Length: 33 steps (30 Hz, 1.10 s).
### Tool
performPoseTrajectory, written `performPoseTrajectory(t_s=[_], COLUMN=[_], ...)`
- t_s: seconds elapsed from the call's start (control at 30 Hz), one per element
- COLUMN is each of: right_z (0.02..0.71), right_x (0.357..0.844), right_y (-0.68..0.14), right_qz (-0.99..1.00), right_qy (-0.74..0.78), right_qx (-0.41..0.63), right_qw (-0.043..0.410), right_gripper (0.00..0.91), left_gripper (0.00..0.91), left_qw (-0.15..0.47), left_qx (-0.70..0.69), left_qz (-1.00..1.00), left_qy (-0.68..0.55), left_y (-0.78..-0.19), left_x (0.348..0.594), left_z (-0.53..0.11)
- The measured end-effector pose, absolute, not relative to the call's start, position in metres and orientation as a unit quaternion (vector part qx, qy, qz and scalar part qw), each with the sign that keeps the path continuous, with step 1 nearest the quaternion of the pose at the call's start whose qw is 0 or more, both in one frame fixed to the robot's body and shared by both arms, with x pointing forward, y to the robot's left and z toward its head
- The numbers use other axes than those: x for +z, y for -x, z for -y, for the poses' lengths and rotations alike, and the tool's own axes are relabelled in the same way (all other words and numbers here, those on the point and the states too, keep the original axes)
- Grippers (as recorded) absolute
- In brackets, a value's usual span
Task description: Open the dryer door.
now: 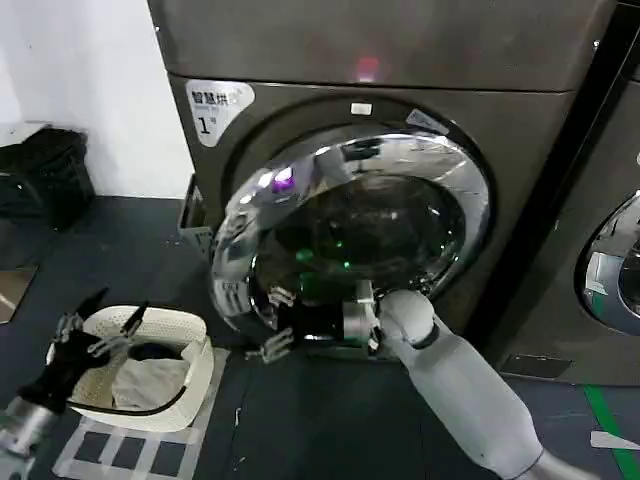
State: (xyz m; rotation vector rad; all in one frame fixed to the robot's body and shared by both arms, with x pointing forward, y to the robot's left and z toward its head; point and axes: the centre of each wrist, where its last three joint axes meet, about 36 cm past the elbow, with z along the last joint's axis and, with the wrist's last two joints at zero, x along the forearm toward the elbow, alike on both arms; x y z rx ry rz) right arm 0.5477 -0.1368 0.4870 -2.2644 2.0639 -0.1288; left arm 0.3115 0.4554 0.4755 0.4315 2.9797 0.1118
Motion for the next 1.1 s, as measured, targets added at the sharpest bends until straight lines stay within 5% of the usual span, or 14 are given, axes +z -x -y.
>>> performPoseTrajectory(t_s=[0.73,1.1], right_z=[0.235,0.333], right_x=[0.497,0.491], right_y=[-0.494,-0.452], right_qz=[-0.605,-0.675], right_qy=[0.794,0.732], right_qx=[-0.044,-0.072], right_qw=[0.033,0.054], right_gripper=[0.907,0.907], left_gripper=[0.907,0.907], left_qw=[0.071,0.063], left_qx=[0.035,0.016], left_qz=[-0.95,-0.916], left_qy=[-0.302,-0.397], left_y=[-0.427,-0.465], left_x=[0.511,0.501], left_z=[-0.433,-0.38])
